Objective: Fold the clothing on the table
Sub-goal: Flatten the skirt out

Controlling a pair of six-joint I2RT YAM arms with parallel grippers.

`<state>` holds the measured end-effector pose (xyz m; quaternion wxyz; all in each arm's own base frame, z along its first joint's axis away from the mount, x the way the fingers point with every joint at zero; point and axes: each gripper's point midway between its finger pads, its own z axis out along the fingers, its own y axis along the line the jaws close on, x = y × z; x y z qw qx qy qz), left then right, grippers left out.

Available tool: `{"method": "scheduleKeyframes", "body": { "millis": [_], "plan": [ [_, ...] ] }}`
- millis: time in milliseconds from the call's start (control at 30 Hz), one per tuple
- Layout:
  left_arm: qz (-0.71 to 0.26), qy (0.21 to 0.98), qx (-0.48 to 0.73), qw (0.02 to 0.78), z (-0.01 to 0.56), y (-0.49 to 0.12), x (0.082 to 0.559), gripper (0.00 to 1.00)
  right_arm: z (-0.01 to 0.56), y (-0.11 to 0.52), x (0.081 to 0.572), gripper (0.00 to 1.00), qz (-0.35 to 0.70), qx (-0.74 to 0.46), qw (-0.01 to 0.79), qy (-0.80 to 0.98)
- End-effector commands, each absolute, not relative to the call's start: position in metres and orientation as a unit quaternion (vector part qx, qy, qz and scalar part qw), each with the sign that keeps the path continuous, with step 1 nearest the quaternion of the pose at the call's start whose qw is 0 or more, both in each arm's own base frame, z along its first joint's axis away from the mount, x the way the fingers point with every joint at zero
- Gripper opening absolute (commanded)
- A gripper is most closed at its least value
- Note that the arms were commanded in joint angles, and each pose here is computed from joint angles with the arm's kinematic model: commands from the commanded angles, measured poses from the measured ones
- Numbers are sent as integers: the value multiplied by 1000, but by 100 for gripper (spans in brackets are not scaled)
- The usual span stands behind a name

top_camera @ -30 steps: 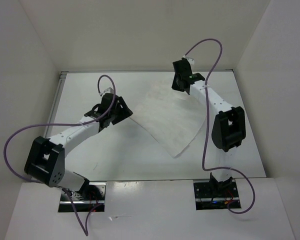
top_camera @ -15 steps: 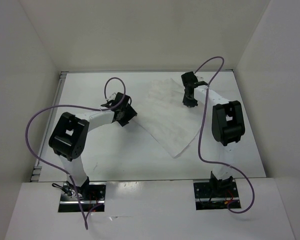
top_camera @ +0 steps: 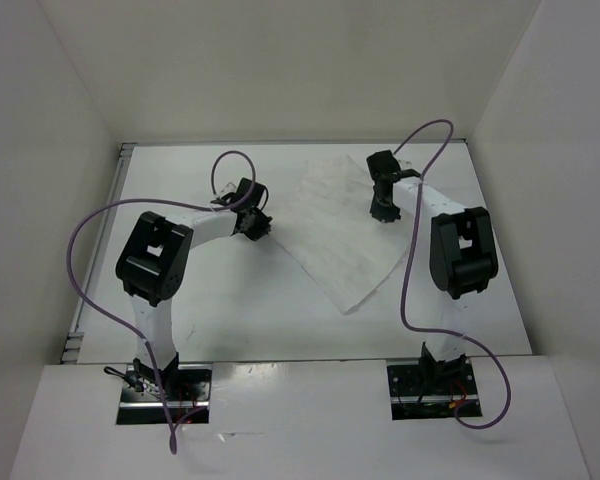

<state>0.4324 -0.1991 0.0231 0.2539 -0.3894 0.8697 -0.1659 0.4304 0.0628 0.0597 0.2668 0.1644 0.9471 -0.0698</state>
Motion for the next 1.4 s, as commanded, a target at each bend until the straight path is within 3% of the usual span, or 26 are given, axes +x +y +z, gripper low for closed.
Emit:
{"method": "scheduleKeyframes", "body": {
  "millis": [0,267,433,600,733,867,933,967,1033,1200,1367],
  "plan": [
    [-138,877,-391,244,8,-188,435,0,54,49,427,22,-88,178,269,942],
    [-174,873,-350,293,67,-171,451,0,-8,78,401,17,-43,154,158,974],
    [-170,878,-312,320,94,-159,464,0,2,110,322,13,33,141,48,988],
    [-165,876,-302,339,102,-146,478,0,26,151,234,11,178,126,-69,973],
    [-164,884,-290,327,91,-144,488,0,50,177,167,8,199,43,-144,969],
    [-162,892,-274,320,87,-142,489,0,127,186,206,10,210,-26,-14,977],
    [-156,896,-269,315,85,-140,484,0,158,183,238,26,189,-15,66,980],
    [-158,899,-262,314,86,-141,480,0,189,189,264,29,200,-16,128,971],
    [-153,900,-262,313,88,-134,471,0,213,186,299,48,182,-6,211,960],
    [-145,906,-254,305,81,-122,464,0,244,200,397,52,167,-33,381,909],
    [-158,912,-242,291,72,-119,469,0,223,204,461,53,92,-98,407,903]
  ]
}}
